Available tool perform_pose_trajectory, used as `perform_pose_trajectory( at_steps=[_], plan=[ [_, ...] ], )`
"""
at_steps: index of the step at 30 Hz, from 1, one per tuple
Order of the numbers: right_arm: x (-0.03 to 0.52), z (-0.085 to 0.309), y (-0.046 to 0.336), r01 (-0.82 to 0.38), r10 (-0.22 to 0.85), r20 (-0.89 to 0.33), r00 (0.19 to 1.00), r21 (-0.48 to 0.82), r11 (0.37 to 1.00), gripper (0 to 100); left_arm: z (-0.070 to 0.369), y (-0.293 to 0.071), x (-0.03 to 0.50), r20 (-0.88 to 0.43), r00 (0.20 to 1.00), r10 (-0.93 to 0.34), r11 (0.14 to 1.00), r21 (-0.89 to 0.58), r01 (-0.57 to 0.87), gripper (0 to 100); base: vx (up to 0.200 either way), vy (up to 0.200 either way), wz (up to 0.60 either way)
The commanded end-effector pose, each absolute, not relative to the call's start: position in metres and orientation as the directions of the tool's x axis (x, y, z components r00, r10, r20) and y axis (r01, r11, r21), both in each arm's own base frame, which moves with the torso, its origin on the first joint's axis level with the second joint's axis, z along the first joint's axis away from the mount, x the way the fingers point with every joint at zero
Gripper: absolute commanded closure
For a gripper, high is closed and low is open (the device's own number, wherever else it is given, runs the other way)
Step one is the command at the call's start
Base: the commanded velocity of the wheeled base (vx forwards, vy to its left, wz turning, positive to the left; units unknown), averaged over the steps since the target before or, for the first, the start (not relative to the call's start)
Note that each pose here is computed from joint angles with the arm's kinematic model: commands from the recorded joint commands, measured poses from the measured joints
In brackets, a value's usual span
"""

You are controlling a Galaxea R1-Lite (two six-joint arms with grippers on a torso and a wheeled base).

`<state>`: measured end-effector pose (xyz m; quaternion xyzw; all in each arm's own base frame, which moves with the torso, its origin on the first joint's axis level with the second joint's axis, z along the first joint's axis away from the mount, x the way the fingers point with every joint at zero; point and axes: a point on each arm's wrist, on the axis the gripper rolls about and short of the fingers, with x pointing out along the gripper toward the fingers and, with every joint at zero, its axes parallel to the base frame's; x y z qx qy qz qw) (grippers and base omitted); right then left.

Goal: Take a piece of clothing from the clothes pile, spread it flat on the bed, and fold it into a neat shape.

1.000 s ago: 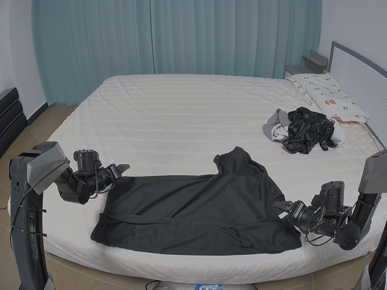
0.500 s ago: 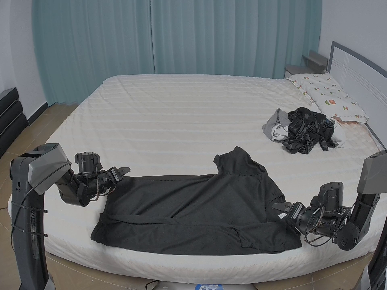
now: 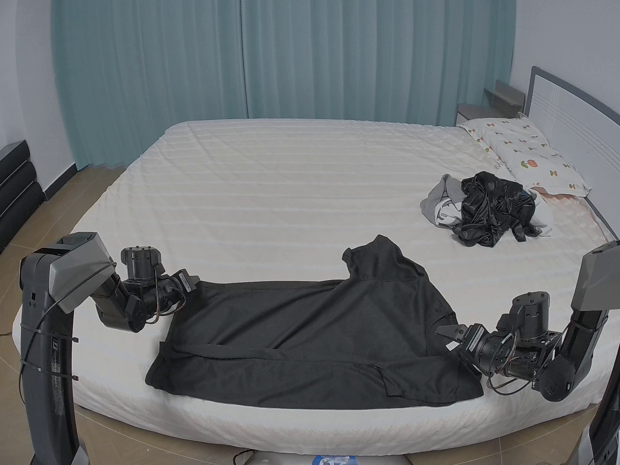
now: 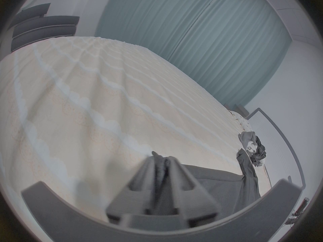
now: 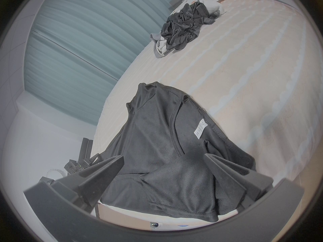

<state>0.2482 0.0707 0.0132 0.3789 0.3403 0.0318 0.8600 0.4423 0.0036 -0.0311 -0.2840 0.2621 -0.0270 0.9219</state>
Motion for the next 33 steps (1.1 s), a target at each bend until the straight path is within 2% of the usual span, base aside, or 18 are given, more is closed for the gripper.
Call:
perform_pose_trajectory(
  at_steps=[1, 10, 13, 14, 16, 19, 24, 28, 33],
  plan=[
    [0.248, 0.01, 0.071, 0.21, 0.31, -0.569, 0.762, 0.668, 0.714, 0, -0.03, 0.004, 0.441, -0.47, 0.861, -0.196, 0.835, -0.54, -0.104, 100, 0.0, 0.0, 0.0],
    [0.262, 0.02, 0.069, 0.107, 0.308, -0.456, 0.835, 0.684, 0.722, 0, -0.013, 0.008, 0.441, -0.444, 0.888, -0.119, 0.755, -0.622, -0.21, 100, 0.0, 0.0, 0.0],
    [0.283, 0.022, 0.068, 0.048, 0.295, -0.41, 0.863, 0.648, 0.76, 0, -0.012, 0.008, 0.438, -0.448, 0.886, -0.122, 0.746, -0.63, -0.215, 100, 0.0, 0.0, 0.0],
    [0.295, 0.023, 0.065, 0.02, 0.285, -0.396, 0.873, 0.612, 0.79, 0, -0.014, 0.007, 0.437, -0.454, 0.882, -0.125, 0.746, -0.629, -0.218, 100, 0.0, 0.0, 0.0],
    [0.31, 0.019, 0.067, 0.002, 0.277, -0.42, 0.864, 0.554, 0.833, 0, -0.016, 0.006, 0.436, -0.461, 0.878, -0.128, 0.746, -0.628, -0.221, 100, 0.0, 0.0, 0.0],
    [0.335, 0.02, 0.072, 0.001, 0.264, -0.448, 0.854, 0.509, 0.861, 0, -0.016, 0.006, 0.435, -0.461, 0.878, -0.129, 0.745, -0.629, -0.22, 100, 0.0, 0.0, 0.0],
    [0.377, 0.022, 0.083, 0.023, 0.253, -0.488, 0.836, 0.492, 0.87, 0, -0.017, 0.005, 0.433, -0.462, 0.877, -0.131, 0.745, -0.63, -0.221, 100, 0.0, 0.0, 0.0],
    [0.423, 0.008, 0.092, 0.073, 0.184, -0.519, 0.835, 0.434, 0.898, 0, -0.02, 0.005, 0.428, -0.451, 0.882, -0.134, 0.745, -0.633, -0.211, 100, 0.0, 0.0, 0.0],
    [0.451, -0.012, 0.095, 0.073, 0.174, -0.522, 0.835, 0.418, 0.906, 0, -0.019, 0.005, 0.428, -0.447, 0.884, -0.134, 0.745, -0.634, -0.208, 100, 0.0, 0.0, 0.0]
  ],
)
